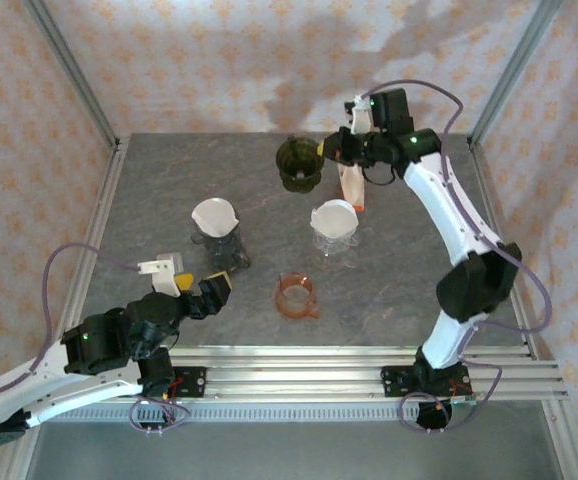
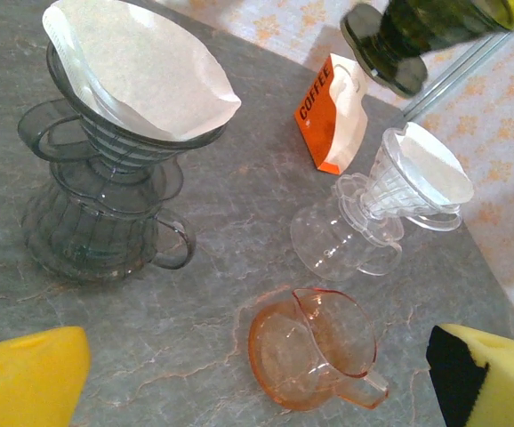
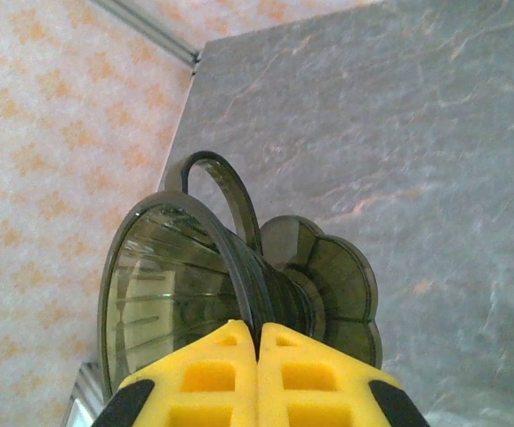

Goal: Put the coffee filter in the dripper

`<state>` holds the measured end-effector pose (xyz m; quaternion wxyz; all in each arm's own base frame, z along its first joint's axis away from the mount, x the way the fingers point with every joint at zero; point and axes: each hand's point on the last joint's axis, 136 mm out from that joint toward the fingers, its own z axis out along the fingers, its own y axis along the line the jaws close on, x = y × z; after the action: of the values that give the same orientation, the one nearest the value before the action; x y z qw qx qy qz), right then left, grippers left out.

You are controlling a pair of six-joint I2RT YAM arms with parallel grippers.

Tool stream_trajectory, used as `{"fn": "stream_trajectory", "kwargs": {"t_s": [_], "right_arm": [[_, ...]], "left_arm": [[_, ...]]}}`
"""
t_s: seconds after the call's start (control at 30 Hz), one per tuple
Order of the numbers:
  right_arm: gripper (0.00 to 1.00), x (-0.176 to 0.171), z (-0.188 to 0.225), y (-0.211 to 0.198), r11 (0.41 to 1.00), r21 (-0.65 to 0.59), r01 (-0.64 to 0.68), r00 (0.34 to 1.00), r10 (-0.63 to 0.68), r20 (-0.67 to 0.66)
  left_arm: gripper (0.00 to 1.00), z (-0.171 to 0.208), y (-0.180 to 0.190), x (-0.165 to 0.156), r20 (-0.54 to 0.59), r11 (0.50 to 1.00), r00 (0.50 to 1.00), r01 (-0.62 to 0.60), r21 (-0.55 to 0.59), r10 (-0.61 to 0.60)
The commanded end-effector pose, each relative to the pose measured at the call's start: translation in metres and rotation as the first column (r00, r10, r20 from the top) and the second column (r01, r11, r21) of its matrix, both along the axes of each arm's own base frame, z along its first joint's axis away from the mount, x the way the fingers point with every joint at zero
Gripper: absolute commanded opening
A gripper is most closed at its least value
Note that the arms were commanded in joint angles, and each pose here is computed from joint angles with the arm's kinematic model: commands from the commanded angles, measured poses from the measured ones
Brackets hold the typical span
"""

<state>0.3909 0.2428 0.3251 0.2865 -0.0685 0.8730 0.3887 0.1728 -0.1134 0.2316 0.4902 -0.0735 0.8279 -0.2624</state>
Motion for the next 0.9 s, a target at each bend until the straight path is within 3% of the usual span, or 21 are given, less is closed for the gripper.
{"fn": "stream_trajectory", "kwargs": {"t_s": [0.0, 0.23, 0.4, 0.6, 0.87], "right_arm": [[0.00, -0.033, 0.035, 0.000, 0.999, 0.045, -0.005, 0.995, 0.001, 0.096], [0.00, -0.116, 0.016, -0.008, 0.999, 0.037, -0.012, 0.999, 0.010, 0.052], [0.00, -0.157, -0.010, -0.011, 1.000, 0.027, 0.013, 1.000, -0.014, 0.012], [0.00, -0.175, -0.047, 0.006, 0.998, 0.033, 0.048, 0.998, -0.047, -0.031], [0.00, -0.172, -0.086, 0.013, 0.995, 0.001, 0.104, 0.992, -0.104, -0.077]], "left_arm": [[0.98, -0.002, 0.003, 0.000, -0.001, 1.000, 1.000, -0.012, -0.017, 0.012], [0.99, -0.002, 0.001, -0.001, -0.004, 1.000, 1.000, 0.004, -0.019, -0.004], [1.00, -0.004, -0.002, -0.001, -0.010, 1.000, 1.000, 0.008, -0.019, -0.008], [0.99, -0.006, -0.003, -0.001, -0.017, 1.000, 1.000, 0.005, -0.027, -0.006], [1.00, -0.008, 0.000, -0.002, -0.017, 1.000, 1.000, 0.002, -0.031, -0.003]]}}
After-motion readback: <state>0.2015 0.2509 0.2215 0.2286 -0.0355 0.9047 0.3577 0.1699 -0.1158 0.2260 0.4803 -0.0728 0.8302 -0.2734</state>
